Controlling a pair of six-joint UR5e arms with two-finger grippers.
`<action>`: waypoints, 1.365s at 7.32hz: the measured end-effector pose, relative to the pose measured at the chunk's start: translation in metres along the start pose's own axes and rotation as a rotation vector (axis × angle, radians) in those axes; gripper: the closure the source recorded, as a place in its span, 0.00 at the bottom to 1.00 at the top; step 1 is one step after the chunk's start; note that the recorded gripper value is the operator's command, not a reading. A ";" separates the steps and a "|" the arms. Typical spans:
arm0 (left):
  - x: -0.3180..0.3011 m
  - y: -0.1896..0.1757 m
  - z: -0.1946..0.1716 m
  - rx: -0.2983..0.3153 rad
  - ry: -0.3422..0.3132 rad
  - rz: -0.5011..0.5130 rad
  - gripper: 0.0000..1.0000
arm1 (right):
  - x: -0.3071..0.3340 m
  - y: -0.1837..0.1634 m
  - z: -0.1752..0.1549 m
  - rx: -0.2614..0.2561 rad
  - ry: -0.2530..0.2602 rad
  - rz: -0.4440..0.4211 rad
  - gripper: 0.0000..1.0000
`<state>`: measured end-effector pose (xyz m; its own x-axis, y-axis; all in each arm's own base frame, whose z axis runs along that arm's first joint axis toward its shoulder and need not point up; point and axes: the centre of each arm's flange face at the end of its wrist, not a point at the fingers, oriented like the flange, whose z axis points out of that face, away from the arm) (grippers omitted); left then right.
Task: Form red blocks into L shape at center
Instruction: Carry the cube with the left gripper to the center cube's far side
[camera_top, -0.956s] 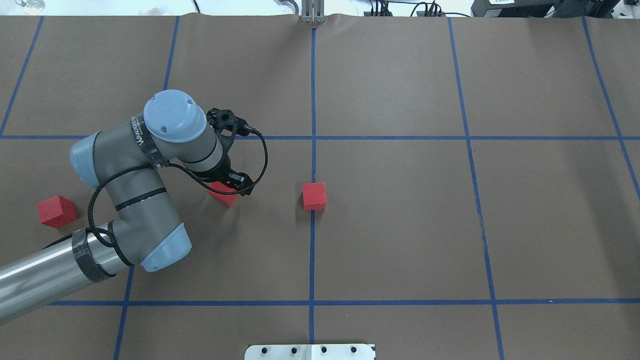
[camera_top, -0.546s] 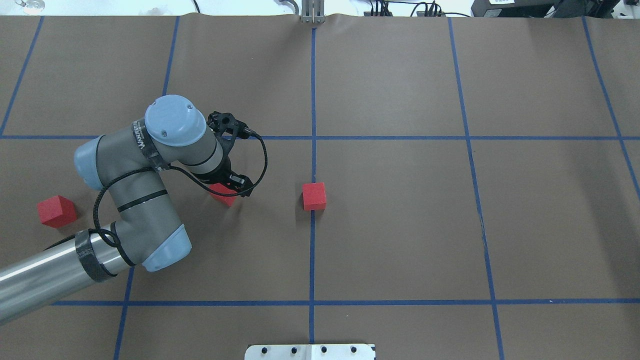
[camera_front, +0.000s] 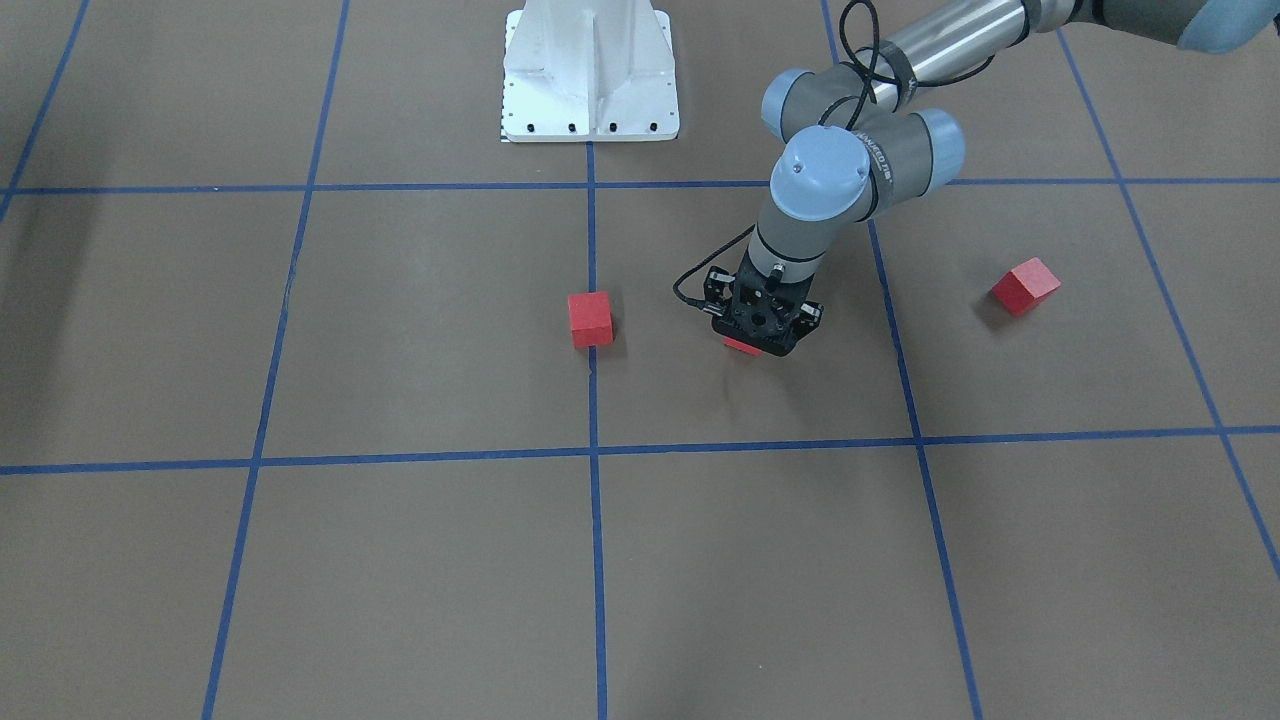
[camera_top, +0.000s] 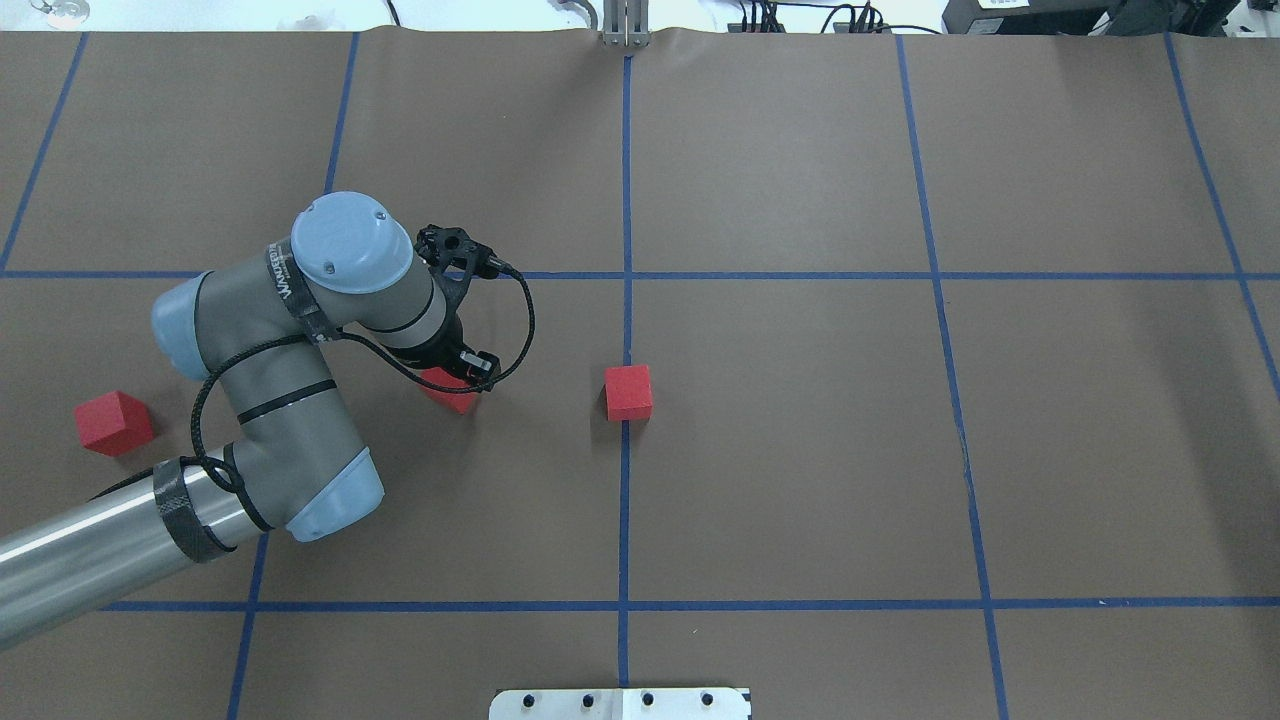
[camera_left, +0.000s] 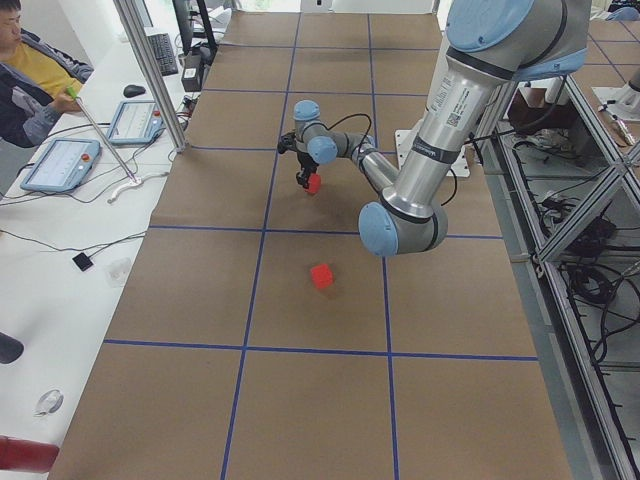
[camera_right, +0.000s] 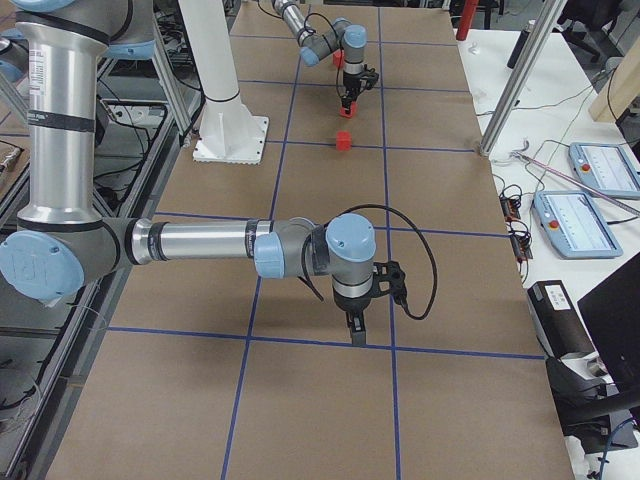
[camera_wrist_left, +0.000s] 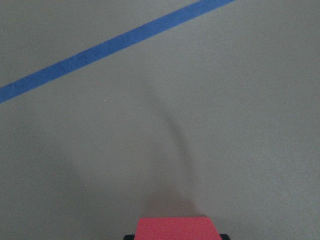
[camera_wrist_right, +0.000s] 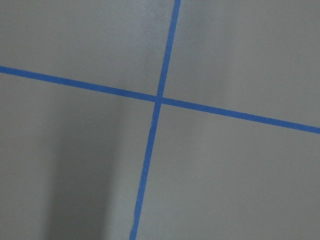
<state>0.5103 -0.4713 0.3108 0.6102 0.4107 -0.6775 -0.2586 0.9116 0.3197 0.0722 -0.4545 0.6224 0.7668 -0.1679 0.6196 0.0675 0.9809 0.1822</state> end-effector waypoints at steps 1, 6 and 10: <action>0.003 -0.003 -0.007 -0.011 0.005 -0.012 0.91 | 0.000 0.000 0.000 -0.001 0.001 0.000 0.01; 0.091 -0.103 -0.043 -0.013 -0.002 -0.330 0.90 | 0.001 0.002 0.002 -0.004 0.001 0.002 0.01; 0.144 -0.141 -0.027 -0.023 0.006 -0.485 0.90 | 0.003 0.003 0.004 -0.007 0.001 0.004 0.01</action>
<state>0.6143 -0.5403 0.1505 0.6601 -0.0613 -0.7487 0.0378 0.9981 -0.0484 0.0723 -0.4526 0.6274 0.7674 -0.1634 0.6199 0.0688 0.9824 0.1739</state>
